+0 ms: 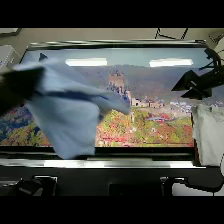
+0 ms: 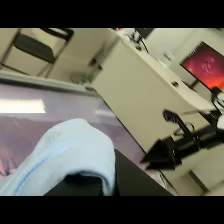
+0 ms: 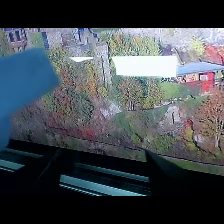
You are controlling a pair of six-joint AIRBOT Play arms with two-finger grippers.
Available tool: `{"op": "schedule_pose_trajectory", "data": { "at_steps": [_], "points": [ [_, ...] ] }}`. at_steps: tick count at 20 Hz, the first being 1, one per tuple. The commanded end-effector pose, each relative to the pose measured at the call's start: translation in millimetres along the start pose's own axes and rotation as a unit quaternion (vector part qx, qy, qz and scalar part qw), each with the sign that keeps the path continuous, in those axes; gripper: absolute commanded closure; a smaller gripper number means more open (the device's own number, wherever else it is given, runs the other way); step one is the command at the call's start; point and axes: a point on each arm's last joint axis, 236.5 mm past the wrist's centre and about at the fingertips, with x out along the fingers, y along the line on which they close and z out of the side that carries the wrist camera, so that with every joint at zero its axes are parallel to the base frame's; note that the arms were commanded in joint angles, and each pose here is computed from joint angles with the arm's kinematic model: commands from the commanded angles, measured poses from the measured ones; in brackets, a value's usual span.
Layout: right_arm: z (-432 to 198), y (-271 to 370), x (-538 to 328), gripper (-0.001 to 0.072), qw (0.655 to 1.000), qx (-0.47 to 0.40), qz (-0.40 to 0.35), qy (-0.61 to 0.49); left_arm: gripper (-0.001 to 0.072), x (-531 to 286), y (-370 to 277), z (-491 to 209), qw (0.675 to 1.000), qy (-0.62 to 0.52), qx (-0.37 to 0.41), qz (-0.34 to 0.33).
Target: Fold the clothes and pants, and hang the long-sleeved shirts on hangers.
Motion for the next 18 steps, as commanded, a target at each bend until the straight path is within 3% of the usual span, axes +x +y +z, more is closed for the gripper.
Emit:
{"op": "schedule_pose_trajectory", "data": {
  "at_steps": [1, 4, 5, 6, 7, 9, 13, 15, 18],
  "points": [
    [-2, 1, -4, 0.0108, 1.0, -0.011, -0.005, -0.005, 0.0688, 48, 18, -131, 0.985, 0.163, -0.064, -0.008],
    [0, -3, -4, 0.0108, 1.0, -0.011, -0.014, -0.008, 0.0685, 62, 83, -258, 0.943, 0.305, -0.118, 0.062],
    [1, -6, -4, 0.0107, 1.0, -0.013, -0.019, -0.01, 0.0599, 58, 100, -288, 0.923, 0.347, -0.146, 0.085],
    [1, -9, -4, 0.0107, 1.0, -0.013, -0.025, -0.01, 0.0229, 52, 109, -306, 0.902, 0.384, -0.171, 0.097],
    [1, -12, -3, 0.0107, 0.999, -0.019, -0.031, -0.007, -0.0004, 47, 115, -309, 0.89, 0.408, -0.18, 0.098],
    [-3, -24, 4, 0.0106, 0.999, -0.02, -0.044, 0.007, 0.0, 36, 133, -279, 0.885, 0.418, -0.177, 0.098],
    [-33, -63, 47, 0.0096, 0.994, 0.015, -0.069, 0.078, 0.0, -24, 205, -208, 0.869, 0.419, -0.191, 0.181],
    [-62, -80, 78, 0.0024, 0.989, 0.043, -0.064, 0.13, 0.0, -77, 228, -220, 0.827, 0.463, -0.226, 0.223],
    [-102, -100, 119, 0.002, 0.979, 0.076, -0.056, 0.182, 0.0001, -135, 241, -274, 0.761, 0.517, -0.297, 0.256]
  ]
}}
